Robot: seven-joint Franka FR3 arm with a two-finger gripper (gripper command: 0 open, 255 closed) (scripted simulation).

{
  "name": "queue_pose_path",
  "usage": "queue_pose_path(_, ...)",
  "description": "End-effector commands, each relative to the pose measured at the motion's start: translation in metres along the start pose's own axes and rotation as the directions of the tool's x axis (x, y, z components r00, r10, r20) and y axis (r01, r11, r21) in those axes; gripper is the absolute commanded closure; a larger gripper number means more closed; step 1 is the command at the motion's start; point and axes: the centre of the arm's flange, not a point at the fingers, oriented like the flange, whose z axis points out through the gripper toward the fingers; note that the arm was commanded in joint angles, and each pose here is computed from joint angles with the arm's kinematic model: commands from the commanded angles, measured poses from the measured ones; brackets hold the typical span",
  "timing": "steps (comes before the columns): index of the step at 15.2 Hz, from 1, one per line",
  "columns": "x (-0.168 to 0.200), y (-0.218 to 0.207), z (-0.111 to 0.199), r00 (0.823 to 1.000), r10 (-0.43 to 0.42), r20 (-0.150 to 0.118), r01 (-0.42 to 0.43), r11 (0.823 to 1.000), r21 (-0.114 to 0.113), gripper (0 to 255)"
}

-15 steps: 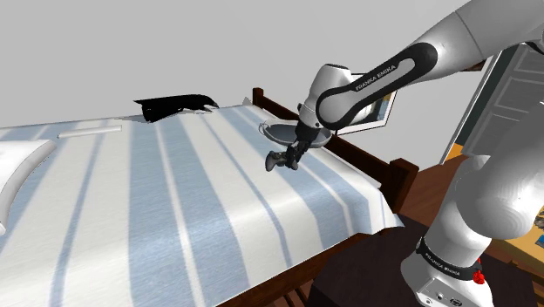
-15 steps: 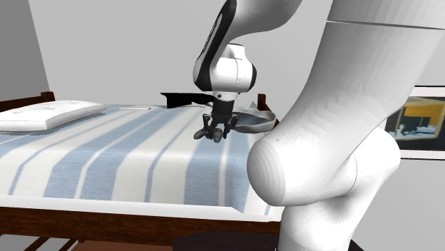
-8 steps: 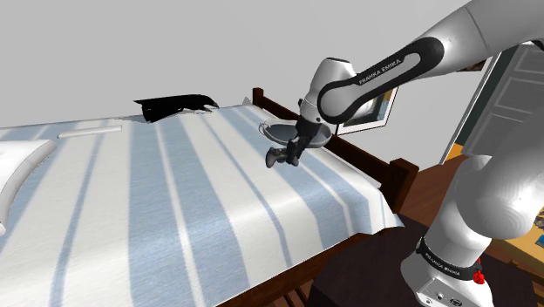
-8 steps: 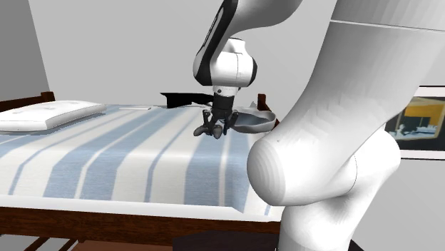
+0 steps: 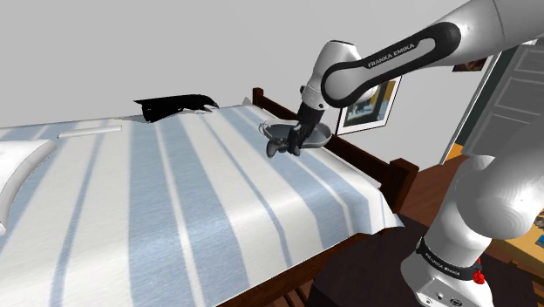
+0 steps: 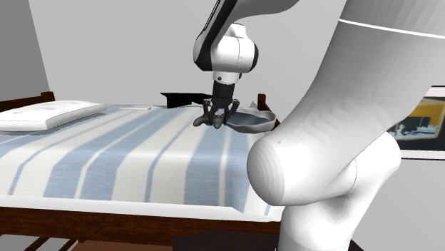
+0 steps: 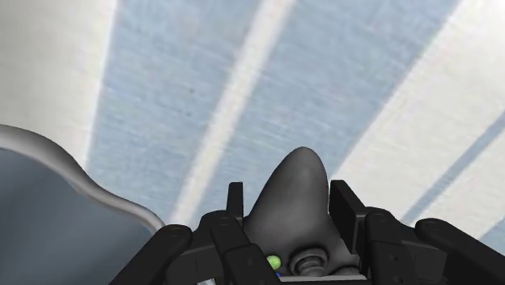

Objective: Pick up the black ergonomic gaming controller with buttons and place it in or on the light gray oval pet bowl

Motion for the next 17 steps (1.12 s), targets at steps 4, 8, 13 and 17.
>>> queue_pose_path(4, 0.008, -0.002, -0.026, 1.0, 0.0, 0.0, 0.0, 1.0, 0.0, 255)
queue_pose_path(8, 0.013, -0.004, -0.046, 1.0, 0.0, 0.0, 0.0, 1.0, 0.0, 255)
queue_pose_path(13, 0.02, -0.006, -0.072, 1.0, 0.0, 0.0, 0.0, 1.0, 0.0, 255)
queue_pose_path(17, 0.025, -0.007, -0.092, 1.0, 0.0, 0.0, 0.0, 1.0, 0.0, 255)
